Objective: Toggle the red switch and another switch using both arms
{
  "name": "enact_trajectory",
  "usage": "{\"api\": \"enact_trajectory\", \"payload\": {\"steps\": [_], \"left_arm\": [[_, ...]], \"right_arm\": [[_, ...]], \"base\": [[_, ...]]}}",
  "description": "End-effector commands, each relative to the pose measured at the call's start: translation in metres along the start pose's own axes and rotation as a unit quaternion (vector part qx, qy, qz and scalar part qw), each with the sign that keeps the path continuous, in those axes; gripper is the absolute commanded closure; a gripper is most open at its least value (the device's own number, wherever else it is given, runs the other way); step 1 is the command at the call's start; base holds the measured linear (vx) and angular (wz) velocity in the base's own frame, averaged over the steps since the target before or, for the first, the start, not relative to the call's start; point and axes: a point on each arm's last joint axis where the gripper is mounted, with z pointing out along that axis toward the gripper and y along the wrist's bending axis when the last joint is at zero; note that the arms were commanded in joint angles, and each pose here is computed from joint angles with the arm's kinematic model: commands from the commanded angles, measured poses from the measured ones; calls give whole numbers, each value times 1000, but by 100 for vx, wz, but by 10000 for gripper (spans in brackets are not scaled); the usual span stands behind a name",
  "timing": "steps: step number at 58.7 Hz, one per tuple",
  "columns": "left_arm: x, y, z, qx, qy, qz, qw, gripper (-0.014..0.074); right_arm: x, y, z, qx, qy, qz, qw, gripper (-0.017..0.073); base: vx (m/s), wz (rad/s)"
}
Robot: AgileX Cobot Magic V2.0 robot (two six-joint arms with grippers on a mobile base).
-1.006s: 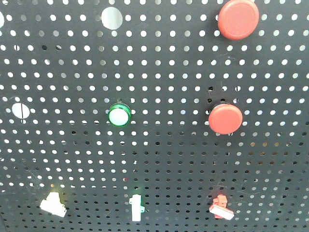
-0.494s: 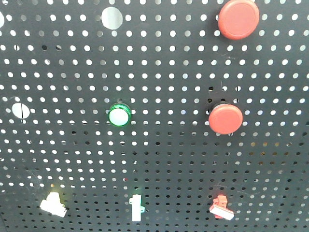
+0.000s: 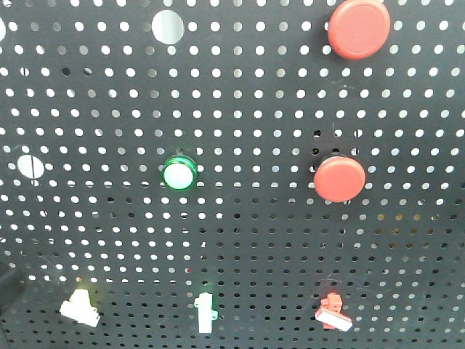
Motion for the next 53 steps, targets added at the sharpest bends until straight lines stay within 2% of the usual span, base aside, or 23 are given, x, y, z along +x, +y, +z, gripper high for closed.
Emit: {"api": "enact_trajectory", "payload": {"steps": [1, 7, 14, 19, 33, 53], "left_arm": [[-13, -1, 5, 4, -31, 1, 1000, 591], [-8, -1, 14, 6, -11, 13, 1000, 591], [-13, -1, 17, 8, -45, -6, 999, 591], [-13, -2, 19, 9, -48, -13, 999, 591], [-1, -2, 30, 10, 1, -12, 1000, 591], [-3, -3, 30, 13, -12, -11, 1000, 591]], "right_arm": [[-20, 0, 3, 6, -61, -24, 998, 566], [-19, 0, 4, 4, -58, -28, 998, 566], [-19, 0, 4, 5, -59, -28, 998, 566], [-19, 0, 4, 5, -59, -29, 998, 566], [-19, 0, 4, 6, -60, -30, 998, 566], [-20, 0, 4, 7, -65, -30, 997, 566]], "base": [[0, 0], [0, 0], [0, 0], [0, 0], [0, 0], [0, 0]]}}
